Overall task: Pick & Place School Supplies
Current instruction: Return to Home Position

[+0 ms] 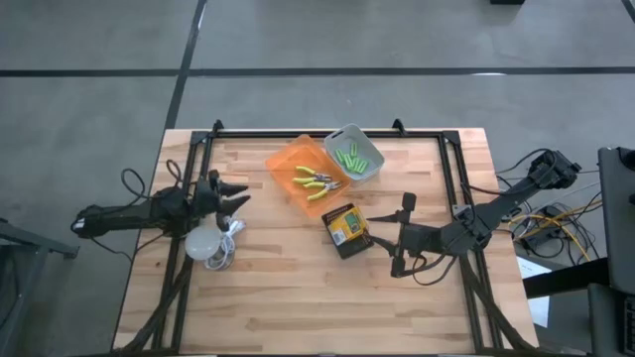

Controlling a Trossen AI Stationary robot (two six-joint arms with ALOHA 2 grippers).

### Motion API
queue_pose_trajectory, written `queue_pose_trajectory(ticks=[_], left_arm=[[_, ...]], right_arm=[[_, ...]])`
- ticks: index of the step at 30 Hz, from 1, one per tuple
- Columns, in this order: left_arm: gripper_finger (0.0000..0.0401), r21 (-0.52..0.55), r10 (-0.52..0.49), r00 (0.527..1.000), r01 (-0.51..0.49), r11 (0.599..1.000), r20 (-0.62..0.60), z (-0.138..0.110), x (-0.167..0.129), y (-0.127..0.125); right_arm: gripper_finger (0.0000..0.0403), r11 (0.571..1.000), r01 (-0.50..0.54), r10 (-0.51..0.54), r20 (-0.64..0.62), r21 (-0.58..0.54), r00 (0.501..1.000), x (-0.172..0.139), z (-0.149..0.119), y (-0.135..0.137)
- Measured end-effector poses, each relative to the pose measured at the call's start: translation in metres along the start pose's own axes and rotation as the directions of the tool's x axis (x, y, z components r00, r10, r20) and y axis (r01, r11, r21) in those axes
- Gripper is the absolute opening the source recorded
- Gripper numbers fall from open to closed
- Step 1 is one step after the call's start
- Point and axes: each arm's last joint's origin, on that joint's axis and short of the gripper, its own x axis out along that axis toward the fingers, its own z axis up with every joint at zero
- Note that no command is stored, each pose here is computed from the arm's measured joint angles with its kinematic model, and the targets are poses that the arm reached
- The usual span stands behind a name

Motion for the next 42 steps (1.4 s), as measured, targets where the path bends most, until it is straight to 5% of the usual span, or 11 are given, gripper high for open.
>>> queue_pose_trajectory(ticks=[34,42], left_arm=[[0.0159,0.053,-0.018,1.0,0.019,0.998,-0.02,-0.001,0.0,0.0],[0.0159,0.052,-0.017,1.0,0.018,0.998,-0.02,-0.001,0.0,0.0]], right_arm=[[0.0169,1.0,0.0,0.0,0.0,-0.015,1.0,0.0,0.0,0.0],[0.0169,0.983,-0.04,0.035,0.028,0.18,0.999,-0.011,0.006,-0.009]])
